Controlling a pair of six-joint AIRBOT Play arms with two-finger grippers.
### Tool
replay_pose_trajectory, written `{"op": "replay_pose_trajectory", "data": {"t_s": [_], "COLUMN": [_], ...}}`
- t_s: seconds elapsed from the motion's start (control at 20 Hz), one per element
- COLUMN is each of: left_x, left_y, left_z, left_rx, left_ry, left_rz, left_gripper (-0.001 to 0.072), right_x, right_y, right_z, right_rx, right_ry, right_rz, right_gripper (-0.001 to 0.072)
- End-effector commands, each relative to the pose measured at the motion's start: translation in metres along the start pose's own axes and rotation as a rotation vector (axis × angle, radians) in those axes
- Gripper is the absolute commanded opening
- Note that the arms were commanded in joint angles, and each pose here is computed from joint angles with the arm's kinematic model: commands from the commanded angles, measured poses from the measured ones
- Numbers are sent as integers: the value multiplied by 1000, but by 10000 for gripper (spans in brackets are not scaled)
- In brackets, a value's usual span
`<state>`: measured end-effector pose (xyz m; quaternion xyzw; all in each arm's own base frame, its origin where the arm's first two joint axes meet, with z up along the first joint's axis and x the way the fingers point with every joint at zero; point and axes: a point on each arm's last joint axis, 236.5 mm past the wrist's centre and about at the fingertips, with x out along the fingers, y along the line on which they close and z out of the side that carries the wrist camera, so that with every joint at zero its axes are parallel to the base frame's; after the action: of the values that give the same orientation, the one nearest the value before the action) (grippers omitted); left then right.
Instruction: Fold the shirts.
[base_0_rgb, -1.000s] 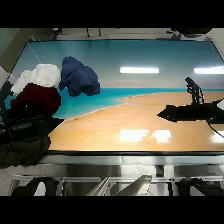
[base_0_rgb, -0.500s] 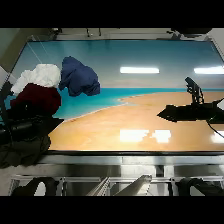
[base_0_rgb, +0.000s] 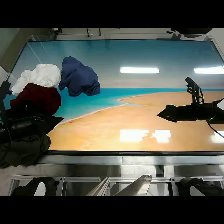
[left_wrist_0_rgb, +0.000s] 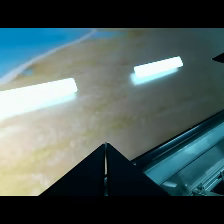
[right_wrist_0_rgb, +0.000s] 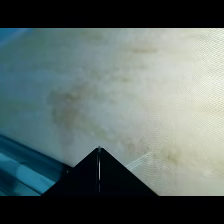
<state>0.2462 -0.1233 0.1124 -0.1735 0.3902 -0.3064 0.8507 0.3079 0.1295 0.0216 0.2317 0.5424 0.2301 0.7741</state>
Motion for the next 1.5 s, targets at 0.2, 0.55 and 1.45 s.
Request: {"op": "replay_pose_trajectory", "data": {"t_s": [0.2,0.55,1.45], "left_x": [-2,-4,226], "left_y": [16,96,289], "left_z": [27,123,167], "left_rx": [-62,20,-26], "left_ry": [-115,-93,187], "left_rz": [67,286,240], "left_gripper": [10,718,14], "right_x": [0,0,0], "right_y": [4,7,5], "right_z": [2,28,33], "right_rx": [12,49,52], "right_ry": [-7,-115,-134], "right_rz": [18,40,32], "right_gripper": [18,555,553]}}
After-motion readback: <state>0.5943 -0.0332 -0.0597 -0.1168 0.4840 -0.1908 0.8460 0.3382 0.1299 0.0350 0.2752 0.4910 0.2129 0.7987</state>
